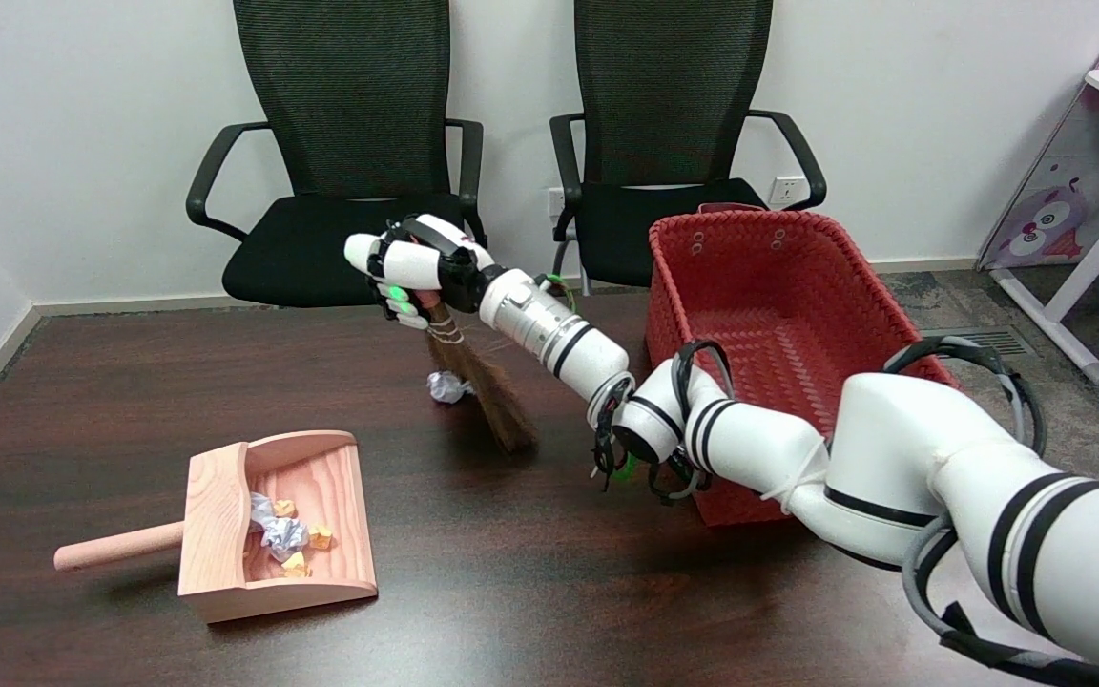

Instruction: Sweep the paper ball into the dustpan.

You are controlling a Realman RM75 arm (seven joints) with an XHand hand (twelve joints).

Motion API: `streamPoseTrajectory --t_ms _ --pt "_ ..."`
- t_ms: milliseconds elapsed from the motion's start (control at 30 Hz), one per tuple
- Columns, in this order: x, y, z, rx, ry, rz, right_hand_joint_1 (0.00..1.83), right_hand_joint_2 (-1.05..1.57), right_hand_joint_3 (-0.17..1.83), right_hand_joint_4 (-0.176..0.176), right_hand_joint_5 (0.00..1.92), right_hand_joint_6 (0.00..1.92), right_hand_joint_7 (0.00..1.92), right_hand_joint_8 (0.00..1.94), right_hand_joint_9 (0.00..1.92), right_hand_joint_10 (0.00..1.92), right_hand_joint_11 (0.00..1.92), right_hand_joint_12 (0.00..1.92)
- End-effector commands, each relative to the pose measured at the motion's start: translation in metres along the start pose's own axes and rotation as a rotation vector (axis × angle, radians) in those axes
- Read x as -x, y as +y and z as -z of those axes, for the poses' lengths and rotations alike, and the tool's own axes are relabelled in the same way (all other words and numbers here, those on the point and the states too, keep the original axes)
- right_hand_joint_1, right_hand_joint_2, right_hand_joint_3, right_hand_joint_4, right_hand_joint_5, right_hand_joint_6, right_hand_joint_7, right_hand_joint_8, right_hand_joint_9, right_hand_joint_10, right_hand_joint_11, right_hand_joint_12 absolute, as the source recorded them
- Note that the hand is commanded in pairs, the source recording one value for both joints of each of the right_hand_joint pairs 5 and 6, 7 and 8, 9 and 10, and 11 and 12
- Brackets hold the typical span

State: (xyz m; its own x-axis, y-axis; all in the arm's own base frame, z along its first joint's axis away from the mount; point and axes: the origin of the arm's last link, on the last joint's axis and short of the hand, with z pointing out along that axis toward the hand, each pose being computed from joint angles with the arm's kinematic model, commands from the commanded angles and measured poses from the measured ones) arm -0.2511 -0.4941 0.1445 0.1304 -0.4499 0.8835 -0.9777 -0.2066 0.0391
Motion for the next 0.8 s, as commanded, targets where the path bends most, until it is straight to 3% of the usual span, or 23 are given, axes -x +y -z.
streamPoseTrajectory --t_ms 33,800 --pt "0.015 -0.018 0.004 -0.028 -0.071 -0.217 0.87 1.18 1.58 -0.003 1.92 1.92 1.92 1.92 1.92 1.92 1.92 1.92" --pt "0.002 -0.047 0.022 -0.101 -0.054 -0.405 0.86 1.31 1.6 -0.003 1.92 1.92 1.92 1.92 1.92 1.92 1.92 1.92"
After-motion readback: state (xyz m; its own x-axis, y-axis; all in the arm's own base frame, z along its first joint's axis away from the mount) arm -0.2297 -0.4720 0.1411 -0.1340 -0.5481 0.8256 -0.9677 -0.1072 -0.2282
